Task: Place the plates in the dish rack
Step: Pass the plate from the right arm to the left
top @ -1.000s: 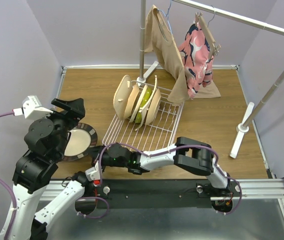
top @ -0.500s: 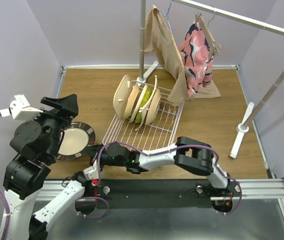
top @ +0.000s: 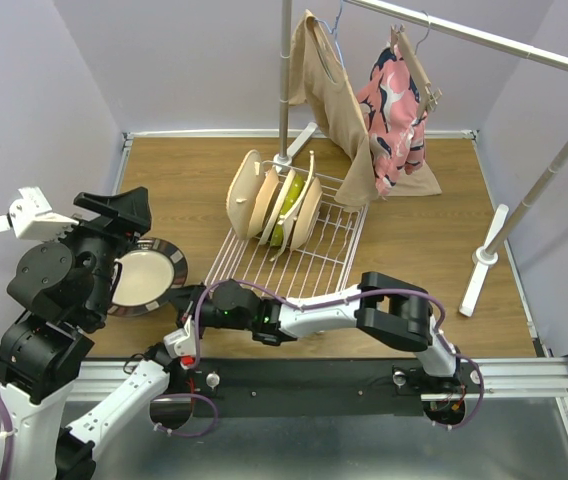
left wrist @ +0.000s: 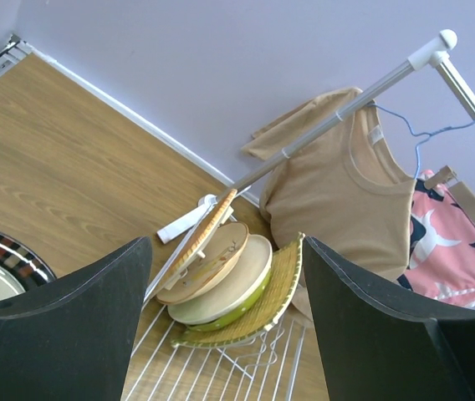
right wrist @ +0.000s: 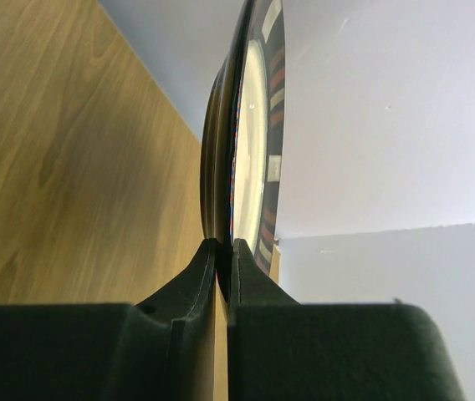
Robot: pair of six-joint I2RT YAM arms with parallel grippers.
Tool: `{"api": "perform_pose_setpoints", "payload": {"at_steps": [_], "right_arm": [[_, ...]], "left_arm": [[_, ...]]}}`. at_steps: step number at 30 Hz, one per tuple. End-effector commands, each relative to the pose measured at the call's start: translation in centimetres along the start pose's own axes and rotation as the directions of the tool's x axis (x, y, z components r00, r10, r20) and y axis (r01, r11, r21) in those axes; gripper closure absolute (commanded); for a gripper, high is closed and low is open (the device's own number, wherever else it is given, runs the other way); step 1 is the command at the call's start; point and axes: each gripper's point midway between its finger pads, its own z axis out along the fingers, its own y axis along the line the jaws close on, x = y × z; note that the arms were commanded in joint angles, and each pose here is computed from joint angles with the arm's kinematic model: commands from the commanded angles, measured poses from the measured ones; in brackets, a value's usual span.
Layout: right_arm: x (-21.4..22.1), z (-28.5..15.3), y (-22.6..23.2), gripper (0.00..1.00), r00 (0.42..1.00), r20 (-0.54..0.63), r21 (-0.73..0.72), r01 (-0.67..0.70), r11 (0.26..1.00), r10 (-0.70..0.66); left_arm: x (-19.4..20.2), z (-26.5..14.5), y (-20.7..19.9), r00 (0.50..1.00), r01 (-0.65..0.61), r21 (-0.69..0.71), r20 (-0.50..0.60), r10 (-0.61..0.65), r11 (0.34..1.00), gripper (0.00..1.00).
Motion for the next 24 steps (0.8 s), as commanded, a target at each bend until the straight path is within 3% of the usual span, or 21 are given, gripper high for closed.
{"api": "perform_pose_setpoints", "payload": {"at_steps": [1,8,15,24], "right_arm": [[-4.2,-2.1,-13.5,0.99,0.992,0.086,0.331,0.056,0.942,-0.089],[-3.8,-2.9,-15.4,1.0,0.993,0.066,0.35,0.069,0.934,-0.098],[-2.8,-4.3,-17.0,0.99,0.993,0.035,0.357,0.095,0.929,-0.115],[-0.5,-6.6,-18.8,1.0,0.988,-0.015,0.359,0.147,0.922,-0.152]], "left_arm": [[0.3,-0.5,1.7,1.0,0.001,-0.05,0.004,-0.001,0.999,0.19],[0.8,-0.8,1.8,1.0,0.005,-0.048,-0.015,-0.005,0.999,0.19],[1.2,-1.1,1.5,0.995,-0.068,-0.032,-0.074,0.066,0.997,0.19],[-0.9,-3.4,-0.5,0.959,-0.277,0.154,-0.02,0.283,0.949,0.2]]}}
